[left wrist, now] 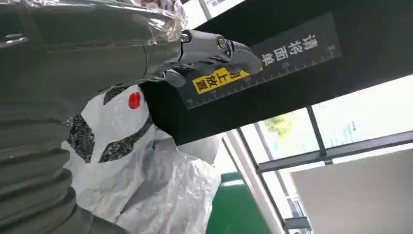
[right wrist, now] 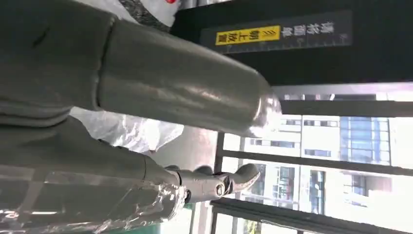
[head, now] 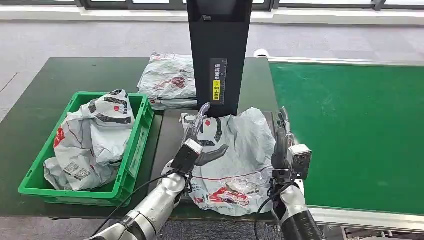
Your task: Moved the parcel from conveyor to table for the left to box.
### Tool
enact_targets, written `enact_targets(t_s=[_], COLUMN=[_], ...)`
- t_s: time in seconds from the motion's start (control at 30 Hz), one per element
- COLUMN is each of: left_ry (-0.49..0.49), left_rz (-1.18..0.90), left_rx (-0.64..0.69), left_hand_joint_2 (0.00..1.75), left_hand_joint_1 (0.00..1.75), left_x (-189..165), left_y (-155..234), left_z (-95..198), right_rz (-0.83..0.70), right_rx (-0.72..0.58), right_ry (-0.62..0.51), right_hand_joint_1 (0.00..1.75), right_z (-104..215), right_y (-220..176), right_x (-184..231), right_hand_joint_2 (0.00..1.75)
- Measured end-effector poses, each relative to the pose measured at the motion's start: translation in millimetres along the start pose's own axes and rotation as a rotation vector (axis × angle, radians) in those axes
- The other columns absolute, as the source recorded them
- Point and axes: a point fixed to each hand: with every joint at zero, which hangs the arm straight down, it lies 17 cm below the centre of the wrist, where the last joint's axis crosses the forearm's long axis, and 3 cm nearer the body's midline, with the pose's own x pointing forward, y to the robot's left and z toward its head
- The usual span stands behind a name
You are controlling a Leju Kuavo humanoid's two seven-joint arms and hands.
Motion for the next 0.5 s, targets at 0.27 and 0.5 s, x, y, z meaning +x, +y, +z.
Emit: enact_targets(t_s=[0.27,0.5], left_ry=[0.219,0.407], left_rz=[-0.268,-0.811], left_rx=[-0.503,-0.836], left_hand_joint_2=[1.75,1.75], left_hand_joint_1=[0.00,1.75], left_x=[-64.0,-139.0], left_y=[-92.6,-103.9], left_z=[53.5,114.2], right_rz=[0.256,0.337], right_rx=[-0.100,-0.200], right_ry=[-0.073,-0.145], right_hand_joint_1=[0.00,0.00], right_z=[-17.7,-9.1], right_y=[-27.0,-56.6], right_x=[16.7,58.4], right_hand_joint_2=[0.00,0.00])
